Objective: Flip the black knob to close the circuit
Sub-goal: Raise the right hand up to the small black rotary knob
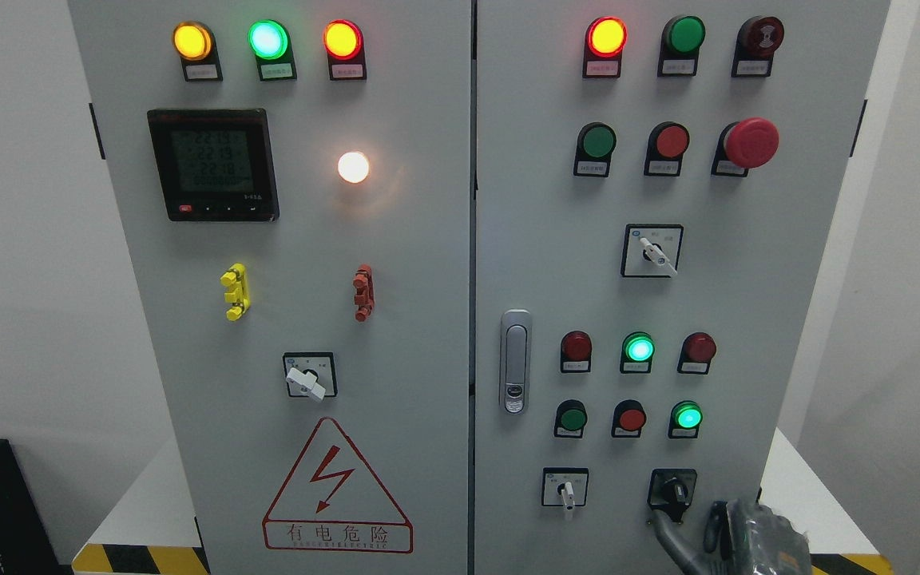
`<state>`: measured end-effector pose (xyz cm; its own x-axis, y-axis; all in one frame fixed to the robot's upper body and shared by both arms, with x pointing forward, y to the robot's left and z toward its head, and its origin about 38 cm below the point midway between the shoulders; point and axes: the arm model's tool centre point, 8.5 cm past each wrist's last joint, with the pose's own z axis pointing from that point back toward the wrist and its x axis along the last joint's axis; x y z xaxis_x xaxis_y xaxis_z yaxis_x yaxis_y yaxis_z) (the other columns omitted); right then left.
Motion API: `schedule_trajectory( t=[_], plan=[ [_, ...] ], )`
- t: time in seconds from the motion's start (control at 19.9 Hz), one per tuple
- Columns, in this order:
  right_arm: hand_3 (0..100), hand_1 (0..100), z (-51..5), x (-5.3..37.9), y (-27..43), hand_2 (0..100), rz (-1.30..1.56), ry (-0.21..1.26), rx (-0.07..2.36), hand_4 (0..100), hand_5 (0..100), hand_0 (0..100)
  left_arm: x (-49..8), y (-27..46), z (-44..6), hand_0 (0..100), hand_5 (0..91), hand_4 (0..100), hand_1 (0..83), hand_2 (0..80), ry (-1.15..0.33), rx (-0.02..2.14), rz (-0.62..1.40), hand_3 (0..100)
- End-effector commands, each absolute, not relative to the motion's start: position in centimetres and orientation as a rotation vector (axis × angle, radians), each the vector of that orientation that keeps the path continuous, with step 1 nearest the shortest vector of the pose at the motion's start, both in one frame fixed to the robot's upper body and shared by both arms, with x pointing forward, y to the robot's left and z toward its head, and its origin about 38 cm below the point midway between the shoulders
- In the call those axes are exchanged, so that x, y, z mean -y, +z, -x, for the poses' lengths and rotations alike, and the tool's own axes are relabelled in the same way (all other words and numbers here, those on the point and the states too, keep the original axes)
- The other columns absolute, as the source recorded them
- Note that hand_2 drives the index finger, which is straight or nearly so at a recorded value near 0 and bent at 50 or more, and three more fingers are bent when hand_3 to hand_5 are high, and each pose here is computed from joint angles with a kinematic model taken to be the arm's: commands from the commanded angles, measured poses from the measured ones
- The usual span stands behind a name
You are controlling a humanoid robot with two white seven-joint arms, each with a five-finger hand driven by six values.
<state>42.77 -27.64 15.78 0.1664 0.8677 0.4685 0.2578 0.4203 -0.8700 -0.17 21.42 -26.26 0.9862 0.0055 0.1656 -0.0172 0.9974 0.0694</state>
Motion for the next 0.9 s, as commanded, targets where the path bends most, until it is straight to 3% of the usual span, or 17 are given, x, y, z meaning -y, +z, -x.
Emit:
schedule_trajectory(
  t=[0.0, 0.85],
  plan=[
    [96, 13, -42.67, 28.52, 15.67, 79, 1.110, 0.571, 1.362, 79, 81, 0, -21.34, -26.23, 0.88, 12, 0.0, 0, 55.6, 0.0, -0.031, 0.146, -0.066, 0],
    [96, 14, -43.01, 29.34, 15.87, 79, 1.116, 0.549, 1.354, 78, 81, 0, -21.34, -26.23, 0.88, 12, 0.0, 0, 55.6, 0.0, -0.031, 0.146, -0.066, 0]
  ],
)
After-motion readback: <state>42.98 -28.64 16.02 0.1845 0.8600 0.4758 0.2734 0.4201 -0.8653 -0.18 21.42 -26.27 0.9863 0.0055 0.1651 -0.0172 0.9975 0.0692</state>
